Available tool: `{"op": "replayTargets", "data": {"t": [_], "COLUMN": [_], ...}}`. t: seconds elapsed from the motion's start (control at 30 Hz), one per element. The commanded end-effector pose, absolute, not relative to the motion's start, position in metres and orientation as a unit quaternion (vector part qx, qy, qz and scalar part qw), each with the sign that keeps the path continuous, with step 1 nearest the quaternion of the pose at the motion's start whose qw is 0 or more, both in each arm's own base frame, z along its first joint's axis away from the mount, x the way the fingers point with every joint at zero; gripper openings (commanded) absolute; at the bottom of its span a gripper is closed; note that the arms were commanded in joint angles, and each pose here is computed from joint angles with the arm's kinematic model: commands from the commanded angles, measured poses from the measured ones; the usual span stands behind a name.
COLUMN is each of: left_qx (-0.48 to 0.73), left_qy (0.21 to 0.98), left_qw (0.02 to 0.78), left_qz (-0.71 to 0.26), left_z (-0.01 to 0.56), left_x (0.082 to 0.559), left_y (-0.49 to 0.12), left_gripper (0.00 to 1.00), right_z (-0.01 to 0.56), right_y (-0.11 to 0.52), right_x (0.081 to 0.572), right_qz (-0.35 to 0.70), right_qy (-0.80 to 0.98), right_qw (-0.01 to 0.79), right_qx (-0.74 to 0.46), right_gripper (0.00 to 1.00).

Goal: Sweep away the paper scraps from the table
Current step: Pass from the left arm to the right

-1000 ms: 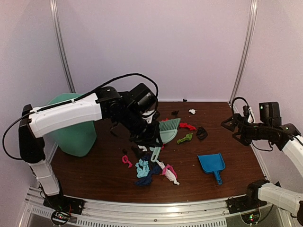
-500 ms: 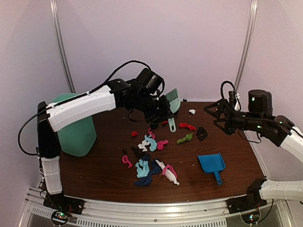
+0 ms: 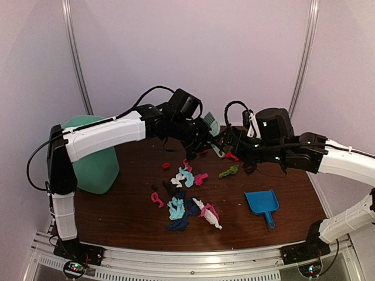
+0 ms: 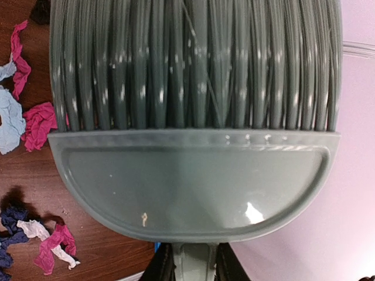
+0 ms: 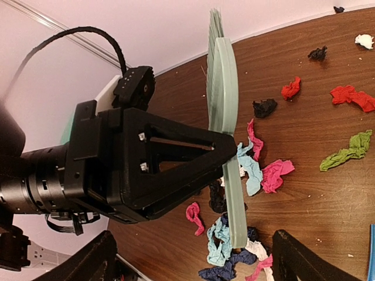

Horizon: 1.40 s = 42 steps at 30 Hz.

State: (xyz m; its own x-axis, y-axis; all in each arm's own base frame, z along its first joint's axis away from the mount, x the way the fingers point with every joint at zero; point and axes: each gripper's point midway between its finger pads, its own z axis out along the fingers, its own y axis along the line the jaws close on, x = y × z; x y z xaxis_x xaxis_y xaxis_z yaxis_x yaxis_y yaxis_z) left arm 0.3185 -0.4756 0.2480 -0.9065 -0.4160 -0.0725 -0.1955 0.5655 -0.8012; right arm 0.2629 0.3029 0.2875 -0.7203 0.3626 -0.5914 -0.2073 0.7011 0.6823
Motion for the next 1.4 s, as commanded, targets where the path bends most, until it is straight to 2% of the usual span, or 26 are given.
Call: {"op": "replayTargets", "data": {"t": [0.0, 0.3, 0.77, 1.0, 1.27, 1.37], "left_qx": [-0.195, -0.222, -0.233, -0.23, -0.221, -0.218], "left_qy": [0.836, 0.81, 0.8, 0.799, 0.805, 0.806], "left_qw": [0.113, 0.104, 0.064, 0.06, 0.052, 0.05], "left_qz": [-0.5, -0.532, -0.549, -0.552, -0.548, -0.549], "left_z": [0.289, 0.311, 0.317, 0.32, 0.314, 0.312], "left_x": [0.318, 0.319, 0.313, 0.31, 0.304, 0.302], "left_y": [-0.48, -0.481, -0.489, -0.492, -0.495, -0.496], "left_gripper": [0.2, 0.2, 0.2, 0.21, 0.21, 0.21], "right_z": [0.301, 0.29, 0.278, 0.275, 0.277, 0.278], "right_y": [0.292, 0.299, 0.283, 0.281, 0.284, 0.285], "right_x": [0.279, 0.287, 0.3, 0.309, 0.312, 0.313], "right_qz": [0.361, 0.346, 0.295, 0.292, 0.295, 0.297], "right_qy": [0.825, 0.826, 0.824, 0.823, 0.819, 0.817], "right_qw": [0.428, 0.443, 0.483, 0.487, 0.491, 0.493], "right_qx": [0.067, 0.048, 0.035, 0.031, 0.028, 0.029], "right_gripper": [0.9, 0.76, 0.62, 0.49, 0.47, 0.44]}}
